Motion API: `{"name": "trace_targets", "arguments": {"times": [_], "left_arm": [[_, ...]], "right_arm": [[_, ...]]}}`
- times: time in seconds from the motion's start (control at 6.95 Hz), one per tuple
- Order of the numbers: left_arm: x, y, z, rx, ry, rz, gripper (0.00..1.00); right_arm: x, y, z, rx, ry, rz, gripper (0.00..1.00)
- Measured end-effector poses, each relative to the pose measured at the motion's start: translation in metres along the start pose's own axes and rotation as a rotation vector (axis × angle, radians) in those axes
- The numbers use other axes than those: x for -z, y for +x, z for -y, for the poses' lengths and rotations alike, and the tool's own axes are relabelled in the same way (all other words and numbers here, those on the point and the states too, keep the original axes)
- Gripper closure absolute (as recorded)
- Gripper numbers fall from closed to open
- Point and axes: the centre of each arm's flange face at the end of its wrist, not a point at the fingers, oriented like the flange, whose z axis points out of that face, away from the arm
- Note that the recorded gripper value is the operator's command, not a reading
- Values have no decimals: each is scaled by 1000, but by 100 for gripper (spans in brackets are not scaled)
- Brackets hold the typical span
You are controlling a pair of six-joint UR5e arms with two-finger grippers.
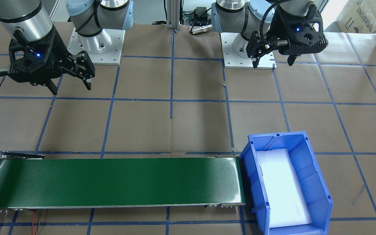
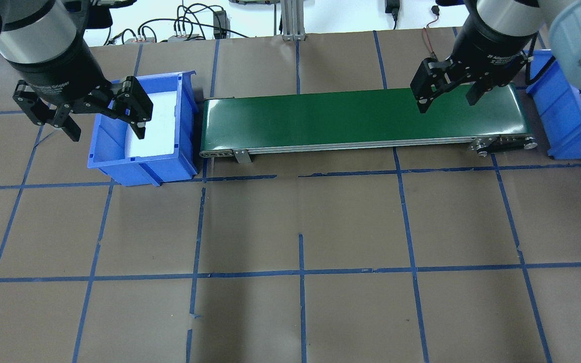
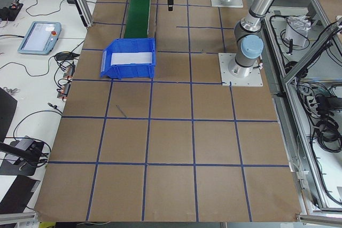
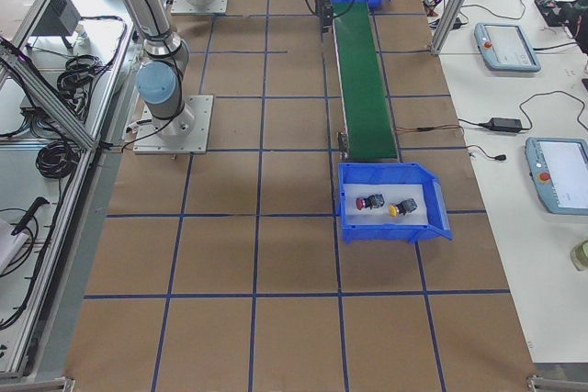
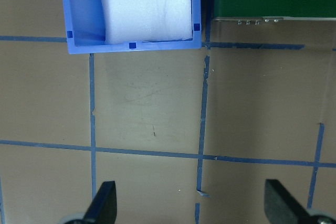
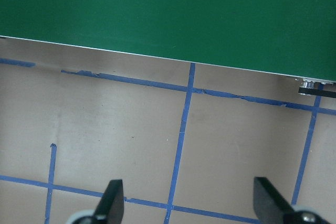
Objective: Transport two buttons from left to right
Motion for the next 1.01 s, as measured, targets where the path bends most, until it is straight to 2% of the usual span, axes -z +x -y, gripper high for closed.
{"name": "trace_targets", "arguments": {"times": [0.43, 0.86, 1.01], "left_arm": [[-1, 0, 0, 1, 3, 0, 0], [0, 0, 1, -2, 6, 1, 0], [1, 0, 0, -2, 8, 1, 0]], "right_arm": [[-4, 0, -1, -42, -12, -6, 1], [-5, 1, -1, -141, -16, -9, 1], [-6, 1, -1, -151, -17, -10, 1]]}}
